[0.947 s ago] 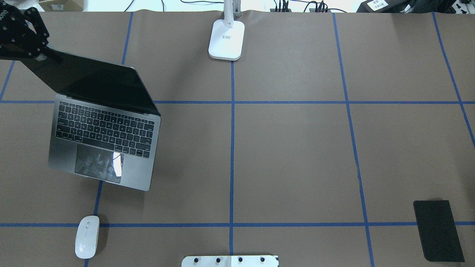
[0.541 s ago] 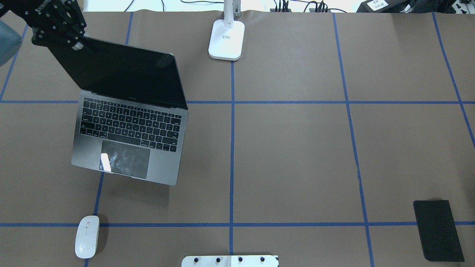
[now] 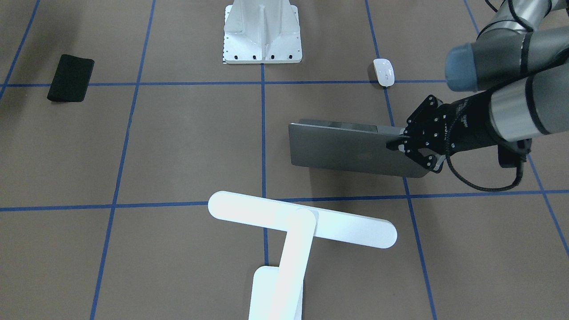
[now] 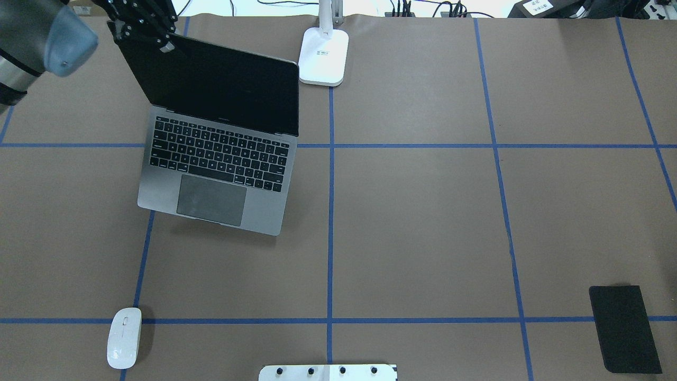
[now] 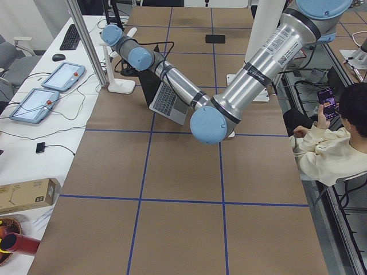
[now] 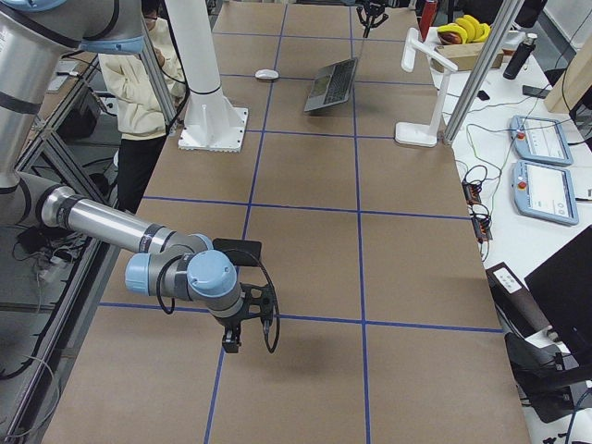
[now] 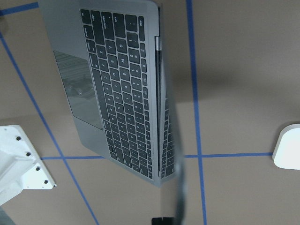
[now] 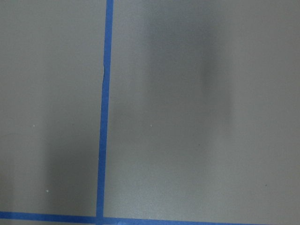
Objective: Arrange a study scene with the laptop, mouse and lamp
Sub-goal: 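Slide the open laptop with the left gripper toward the white lamp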
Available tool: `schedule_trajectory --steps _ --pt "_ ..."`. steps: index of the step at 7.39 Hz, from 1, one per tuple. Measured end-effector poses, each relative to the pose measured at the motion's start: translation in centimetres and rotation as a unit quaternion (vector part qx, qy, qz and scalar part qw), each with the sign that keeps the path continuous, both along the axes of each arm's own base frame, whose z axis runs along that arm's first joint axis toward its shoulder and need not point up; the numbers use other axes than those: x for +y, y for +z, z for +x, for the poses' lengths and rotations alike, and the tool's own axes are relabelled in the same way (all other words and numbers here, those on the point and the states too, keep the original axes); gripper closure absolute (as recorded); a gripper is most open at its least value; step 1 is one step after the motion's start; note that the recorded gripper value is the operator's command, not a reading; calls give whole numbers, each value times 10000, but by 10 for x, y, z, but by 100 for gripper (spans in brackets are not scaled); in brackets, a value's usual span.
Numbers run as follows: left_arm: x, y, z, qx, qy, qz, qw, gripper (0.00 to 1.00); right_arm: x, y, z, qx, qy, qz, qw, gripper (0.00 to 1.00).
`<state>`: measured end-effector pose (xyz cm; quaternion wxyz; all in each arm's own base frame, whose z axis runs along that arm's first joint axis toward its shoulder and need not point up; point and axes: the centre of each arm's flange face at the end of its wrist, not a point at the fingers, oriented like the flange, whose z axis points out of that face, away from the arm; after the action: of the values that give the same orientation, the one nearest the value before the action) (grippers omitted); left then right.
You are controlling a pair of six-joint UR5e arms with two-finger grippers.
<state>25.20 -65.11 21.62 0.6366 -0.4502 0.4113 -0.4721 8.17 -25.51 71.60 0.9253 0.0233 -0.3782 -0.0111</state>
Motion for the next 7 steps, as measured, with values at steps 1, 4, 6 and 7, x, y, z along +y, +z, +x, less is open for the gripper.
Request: schedule_trajectory --steps 1,4,6,7 --pt "-7 2 18 -32 -17 124 9999 100 2 1 0 -5 -8 -17 10000 0" --pt "-39 -8 47 -199 -308 129 9992 100 3 2 -1 -10 -16 -29 10000 0" --pt "-48 -2 71 -204 -760 83 9969 100 3 2 -1 -17 -13 -32 10000 0" --pt "-48 1 86 -175 -950 90 9953 100 4 2 -1 -21 -12 -33 10000 0"
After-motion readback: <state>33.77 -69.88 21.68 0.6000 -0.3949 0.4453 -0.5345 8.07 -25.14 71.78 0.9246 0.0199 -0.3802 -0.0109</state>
